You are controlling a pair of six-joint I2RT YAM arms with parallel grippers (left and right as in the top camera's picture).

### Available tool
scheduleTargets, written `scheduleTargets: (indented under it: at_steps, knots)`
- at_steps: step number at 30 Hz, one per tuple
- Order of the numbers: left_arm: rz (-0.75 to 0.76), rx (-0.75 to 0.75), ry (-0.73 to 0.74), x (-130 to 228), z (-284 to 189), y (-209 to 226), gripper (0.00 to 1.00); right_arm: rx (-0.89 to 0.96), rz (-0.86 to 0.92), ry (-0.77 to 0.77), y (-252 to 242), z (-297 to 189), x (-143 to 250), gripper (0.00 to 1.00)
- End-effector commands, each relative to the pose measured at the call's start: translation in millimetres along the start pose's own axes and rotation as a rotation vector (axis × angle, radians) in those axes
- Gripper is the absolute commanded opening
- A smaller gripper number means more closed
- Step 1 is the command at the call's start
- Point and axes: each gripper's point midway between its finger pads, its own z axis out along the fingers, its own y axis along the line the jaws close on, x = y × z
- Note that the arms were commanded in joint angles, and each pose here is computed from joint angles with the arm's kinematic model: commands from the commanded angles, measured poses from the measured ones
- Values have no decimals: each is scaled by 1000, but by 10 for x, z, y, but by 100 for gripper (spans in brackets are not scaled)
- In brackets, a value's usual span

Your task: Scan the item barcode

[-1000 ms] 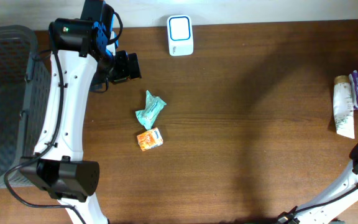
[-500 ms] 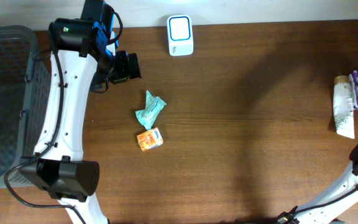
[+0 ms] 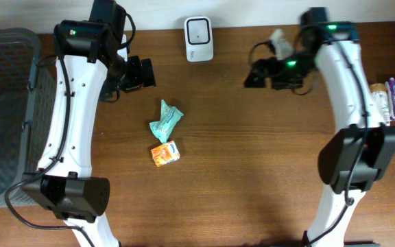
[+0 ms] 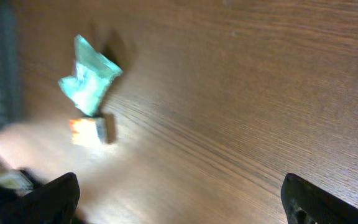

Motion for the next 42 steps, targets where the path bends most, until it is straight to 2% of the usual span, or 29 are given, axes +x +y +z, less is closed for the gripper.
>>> scheduleTargets:
  at_steps: [1,3,7,10,14,15,17,19,23,24,25,26,27,35,37,39,42]
  knots:
    - [-1,-1,-6,-3,-19,-2,99,229,78,19,-240,70,14,99]
    - [-1,-1,-6,-3,-19,-2,99,305,191,-9,-450,-13,3,99]
    - [-1,-1,-6,-3,-19,-2,99,380,291,-44,-948,-283,53,99]
    - [0,2,-7,-6,-18,-9,99,387,325,-57,-1090,-369,76,99]
    - [26,155,49,96,-41,-273,99,388,330,-59,-1110,-382,80,99]
    - [101,168,70,164,-29,-329,99,388,330,-59,-1110,-382,80,98]
    - [165,74,165,431,80,-288,99,388,330,-59,-1110,-382,80,99]
    - [239,50,263,714,284,-416,99,388,330,-59,-1110,-382,80,99]
    - [362,-131,426,1244,714,-332,99,388,330,-59,-1110,-382,80,99]
    - [396,-177,440,1333,854,-297,93,388,330,-59,-1110,-382,80,99]
    - [424,-215,438,1385,988,-268,74,388,330,-59,-1110,-382,80,99]
    - [448,-255,428,1413,1120,-217,78,388,330,-59,-1110,-382,80,99]
    - [455,-273,418,1416,1203,-181,99,388,330,-59,-1110,-382,80,99]
    - [488,-291,351,1420,1768,5,100,388,330,-59,-1110,-382,80,99]
    - [468,-240,351,1433,1859,-14,100,388,330,-59,-1110,-382,80,99]
    - [495,-29,414,1607,1921,-270,99,388,330,-59,-1110,-382,80,99]
    - [474,201,480,1800,1852,-627,99,388,330,-59,-1110,-382,80,99]
